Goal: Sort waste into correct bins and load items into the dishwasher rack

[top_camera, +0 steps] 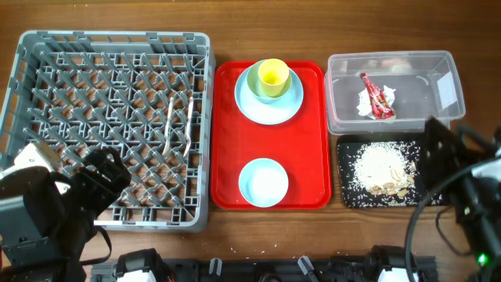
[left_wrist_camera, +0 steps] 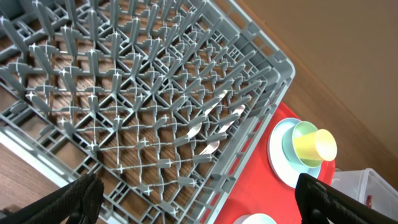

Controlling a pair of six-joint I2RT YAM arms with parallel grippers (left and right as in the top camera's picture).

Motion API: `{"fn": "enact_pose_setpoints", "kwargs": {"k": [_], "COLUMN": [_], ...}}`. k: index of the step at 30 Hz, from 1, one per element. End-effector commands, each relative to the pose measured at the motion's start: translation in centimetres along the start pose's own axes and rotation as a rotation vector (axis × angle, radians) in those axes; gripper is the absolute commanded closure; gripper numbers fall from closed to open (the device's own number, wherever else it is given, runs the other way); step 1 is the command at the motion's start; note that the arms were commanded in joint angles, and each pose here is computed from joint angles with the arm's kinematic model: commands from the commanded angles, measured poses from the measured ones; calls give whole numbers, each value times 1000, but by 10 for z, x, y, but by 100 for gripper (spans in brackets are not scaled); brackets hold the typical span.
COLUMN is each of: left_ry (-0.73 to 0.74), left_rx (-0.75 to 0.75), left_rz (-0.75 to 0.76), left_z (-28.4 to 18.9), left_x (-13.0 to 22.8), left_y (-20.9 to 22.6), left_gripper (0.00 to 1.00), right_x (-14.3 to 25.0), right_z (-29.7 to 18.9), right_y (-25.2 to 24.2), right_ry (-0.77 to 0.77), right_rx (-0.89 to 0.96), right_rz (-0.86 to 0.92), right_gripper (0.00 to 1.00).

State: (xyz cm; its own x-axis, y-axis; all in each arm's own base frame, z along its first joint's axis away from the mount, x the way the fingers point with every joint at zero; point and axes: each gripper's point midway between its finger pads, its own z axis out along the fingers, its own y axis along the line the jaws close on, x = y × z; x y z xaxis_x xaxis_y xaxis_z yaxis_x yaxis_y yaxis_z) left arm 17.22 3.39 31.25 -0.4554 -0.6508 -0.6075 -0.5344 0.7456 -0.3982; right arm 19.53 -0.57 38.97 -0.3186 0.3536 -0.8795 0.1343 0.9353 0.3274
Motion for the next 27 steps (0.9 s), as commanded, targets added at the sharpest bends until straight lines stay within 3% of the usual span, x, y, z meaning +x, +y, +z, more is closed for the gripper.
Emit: {"fn": "enact_pose_setpoints", "kwargs": {"k": [1, 2, 3, 4, 11, 19, 27], "left_ry": [-17, -17, -17, -17, -17, -17, -17], "left_rx": [-5, -5, -5, -5, -5, -5, -5], "left_rz": [-13, -13, -13, -13, -13, -13, -13], "left_z": [-3, -3, -3, -3, -3, -3, -3], "left_x": [-3, -3, -3, -3, -3, -3, -3], "left_y": [1, 1, 1, 1, 1, 1, 1], "left_gripper": [0, 0, 0, 0, 0, 0, 0], "right_x": [11, 14, 15, 18, 50, 52, 52], "right_z": [-31, -40, -48, -54, -59, -60, -60], "right_y": [-44, -53, -61, -66, -77, -78, -78], "right_ry": [-70, -90, -119, -130, -66, -105, -200], "right_rx": [228, 272, 312, 335, 399, 401, 382], "right_rz": [196, 228, 268, 308, 549, 778, 1228], "right_gripper": [46, 41, 14, 0, 0, 0, 0]}}
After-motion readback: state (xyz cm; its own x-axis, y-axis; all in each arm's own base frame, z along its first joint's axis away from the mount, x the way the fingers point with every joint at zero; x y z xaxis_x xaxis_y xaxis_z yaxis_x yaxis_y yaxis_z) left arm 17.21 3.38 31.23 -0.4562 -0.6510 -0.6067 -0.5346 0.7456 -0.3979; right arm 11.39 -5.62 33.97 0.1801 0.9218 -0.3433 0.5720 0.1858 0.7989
